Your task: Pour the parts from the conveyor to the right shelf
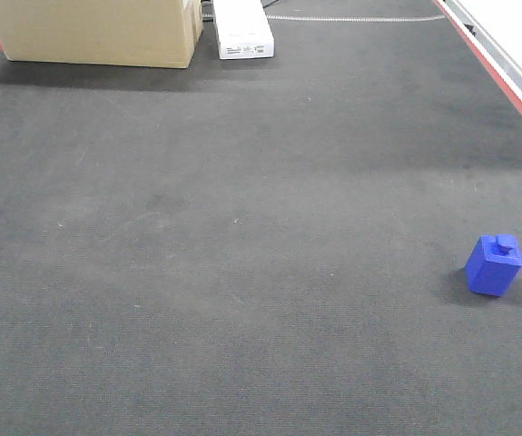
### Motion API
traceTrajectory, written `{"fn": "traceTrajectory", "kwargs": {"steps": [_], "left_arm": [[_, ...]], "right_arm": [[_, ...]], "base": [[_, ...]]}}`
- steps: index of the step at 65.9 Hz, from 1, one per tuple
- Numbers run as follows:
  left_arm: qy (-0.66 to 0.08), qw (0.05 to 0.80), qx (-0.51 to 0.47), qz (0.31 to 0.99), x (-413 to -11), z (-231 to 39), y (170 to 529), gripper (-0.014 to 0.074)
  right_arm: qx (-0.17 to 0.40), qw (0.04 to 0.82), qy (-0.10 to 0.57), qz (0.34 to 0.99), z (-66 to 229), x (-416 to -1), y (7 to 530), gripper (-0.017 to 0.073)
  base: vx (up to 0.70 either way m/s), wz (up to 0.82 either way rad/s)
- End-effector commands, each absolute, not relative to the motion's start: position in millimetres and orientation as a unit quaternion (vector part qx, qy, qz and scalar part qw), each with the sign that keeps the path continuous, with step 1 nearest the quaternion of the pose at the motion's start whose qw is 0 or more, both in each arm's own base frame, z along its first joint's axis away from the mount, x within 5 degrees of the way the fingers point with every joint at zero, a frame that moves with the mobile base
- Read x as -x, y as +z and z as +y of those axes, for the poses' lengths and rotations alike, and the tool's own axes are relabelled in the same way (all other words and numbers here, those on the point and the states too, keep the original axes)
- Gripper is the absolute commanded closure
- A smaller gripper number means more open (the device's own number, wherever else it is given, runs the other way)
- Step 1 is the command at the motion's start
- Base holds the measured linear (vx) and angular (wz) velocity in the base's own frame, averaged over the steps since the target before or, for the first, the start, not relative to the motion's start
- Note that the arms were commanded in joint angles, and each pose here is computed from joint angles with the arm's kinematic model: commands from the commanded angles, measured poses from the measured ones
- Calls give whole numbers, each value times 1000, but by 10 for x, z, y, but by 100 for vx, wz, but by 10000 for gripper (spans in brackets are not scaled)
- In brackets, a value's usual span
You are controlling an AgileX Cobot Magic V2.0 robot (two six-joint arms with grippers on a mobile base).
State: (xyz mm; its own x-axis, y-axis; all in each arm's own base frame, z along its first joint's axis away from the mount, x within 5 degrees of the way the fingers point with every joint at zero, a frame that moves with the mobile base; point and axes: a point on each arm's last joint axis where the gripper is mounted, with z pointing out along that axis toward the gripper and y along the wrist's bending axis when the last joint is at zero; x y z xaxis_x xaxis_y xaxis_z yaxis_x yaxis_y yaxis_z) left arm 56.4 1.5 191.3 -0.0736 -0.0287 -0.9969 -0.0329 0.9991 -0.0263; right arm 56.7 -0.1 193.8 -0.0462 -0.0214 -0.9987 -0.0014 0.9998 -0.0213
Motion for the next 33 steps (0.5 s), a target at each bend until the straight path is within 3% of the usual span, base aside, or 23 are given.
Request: {"fn": "traceTrajectory", "kwargs": {"steps": [1, 33], "left_arm": [[-5, 716, 25, 698, -556, 14, 2052, 600], [-5, 716, 25, 698, -556, 14, 2052, 600]], "right_arm": [[9, 718, -12, 696, -3, -562, 1982, 564], [9, 718, -12, 696, -3, -562, 1982, 564]], "base": [[0, 0], [0, 0]]}}
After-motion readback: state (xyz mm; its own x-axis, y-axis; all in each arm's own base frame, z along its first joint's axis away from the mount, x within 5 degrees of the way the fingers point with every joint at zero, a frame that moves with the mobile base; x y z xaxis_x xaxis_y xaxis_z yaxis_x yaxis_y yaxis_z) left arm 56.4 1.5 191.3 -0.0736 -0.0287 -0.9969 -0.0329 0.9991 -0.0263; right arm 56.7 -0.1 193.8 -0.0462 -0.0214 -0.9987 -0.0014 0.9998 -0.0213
